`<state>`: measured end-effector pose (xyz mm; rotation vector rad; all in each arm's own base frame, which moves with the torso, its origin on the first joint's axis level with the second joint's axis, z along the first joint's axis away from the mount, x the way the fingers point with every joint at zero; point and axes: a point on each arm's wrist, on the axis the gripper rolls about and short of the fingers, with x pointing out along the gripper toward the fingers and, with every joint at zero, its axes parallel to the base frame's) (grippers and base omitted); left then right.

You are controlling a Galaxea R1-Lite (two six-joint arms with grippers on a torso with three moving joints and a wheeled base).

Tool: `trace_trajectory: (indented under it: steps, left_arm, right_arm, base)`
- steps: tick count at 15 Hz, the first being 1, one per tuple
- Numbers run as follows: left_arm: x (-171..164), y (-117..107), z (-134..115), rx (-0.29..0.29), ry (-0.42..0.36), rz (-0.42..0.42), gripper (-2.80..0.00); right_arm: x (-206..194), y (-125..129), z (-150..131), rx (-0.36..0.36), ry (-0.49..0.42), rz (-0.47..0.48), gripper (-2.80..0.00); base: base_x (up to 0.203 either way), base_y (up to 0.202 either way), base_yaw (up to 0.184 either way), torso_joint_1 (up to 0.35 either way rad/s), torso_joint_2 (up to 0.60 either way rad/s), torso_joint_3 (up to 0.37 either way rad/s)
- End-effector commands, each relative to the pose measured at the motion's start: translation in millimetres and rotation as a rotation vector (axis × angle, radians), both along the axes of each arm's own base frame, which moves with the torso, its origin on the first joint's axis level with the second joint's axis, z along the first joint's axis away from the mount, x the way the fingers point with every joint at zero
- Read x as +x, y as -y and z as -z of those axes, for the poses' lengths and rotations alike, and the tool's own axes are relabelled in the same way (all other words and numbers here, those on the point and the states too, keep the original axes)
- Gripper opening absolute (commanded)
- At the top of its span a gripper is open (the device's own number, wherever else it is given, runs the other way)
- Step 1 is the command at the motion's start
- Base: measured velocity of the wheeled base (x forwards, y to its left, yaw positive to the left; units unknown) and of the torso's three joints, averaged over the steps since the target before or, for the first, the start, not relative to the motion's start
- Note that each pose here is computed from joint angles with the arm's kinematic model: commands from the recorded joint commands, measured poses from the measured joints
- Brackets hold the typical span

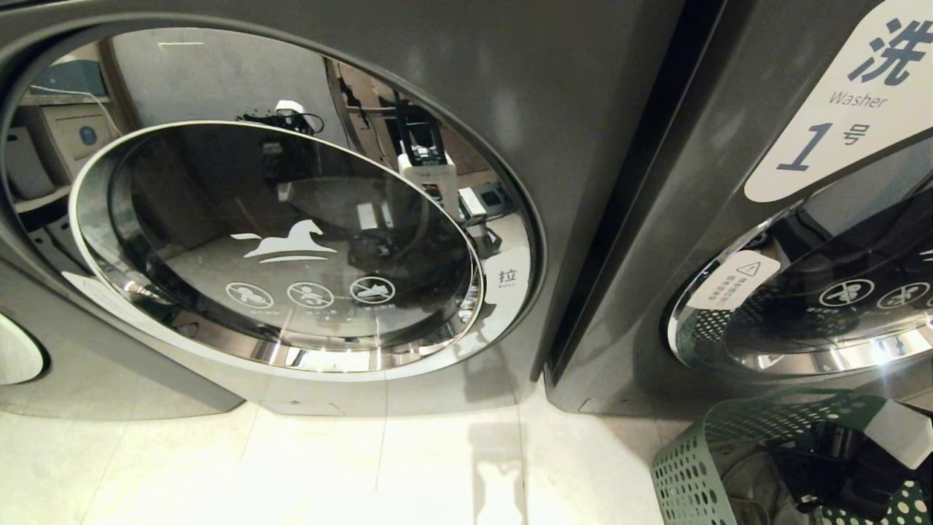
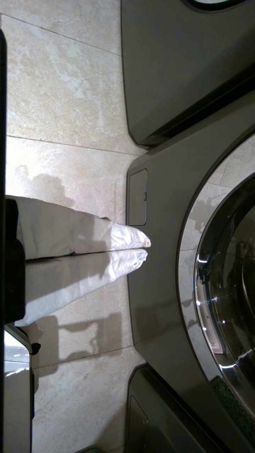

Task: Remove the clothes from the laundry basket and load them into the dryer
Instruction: Take the clothes out of the basket

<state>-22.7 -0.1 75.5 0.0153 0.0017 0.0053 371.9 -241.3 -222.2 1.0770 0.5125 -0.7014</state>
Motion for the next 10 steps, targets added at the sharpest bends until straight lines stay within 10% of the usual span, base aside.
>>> trace_trajectory:
  steps: [1, 7, 8, 10]
  left_arm:
    - [0.0, 0.0, 0.0, 0.0, 0.0, 0.001, -2.8]
    - [0.0, 0.0, 0.0, 0.0, 0.0, -0.001, -2.8]
    - [0.0, 0.0, 0.0, 0.0, 0.0, 0.0, -2.8]
    - [0.0, 0.0, 0.0, 0.0, 0.0, 0.0, -2.8]
  right_arm:
    - [8.1, 4.8, 1.8, 0.029, -0.005, 0.013, 0.0]
    - [25.7, 13.5, -8.8, 0.129, 0.033, 0.084, 0.0]
    - [25.8, 13.3, -8.8, 0.134, 0.035, 0.081, -2.8]
    - [25.6, 12.9, -8.6, 0.143, 0.038, 0.072, -2.8]
  base:
    - [0.0, 0.0, 0.0, 0.0, 0.0, 0.0]
    - [0.0, 0.0, 0.0, 0.0, 0.0, 0.0]
    - [0.0, 0.0, 0.0, 0.0, 0.0, 0.0]
    - [0.0, 0.0, 0.0, 0.0, 0.0, 0.0]
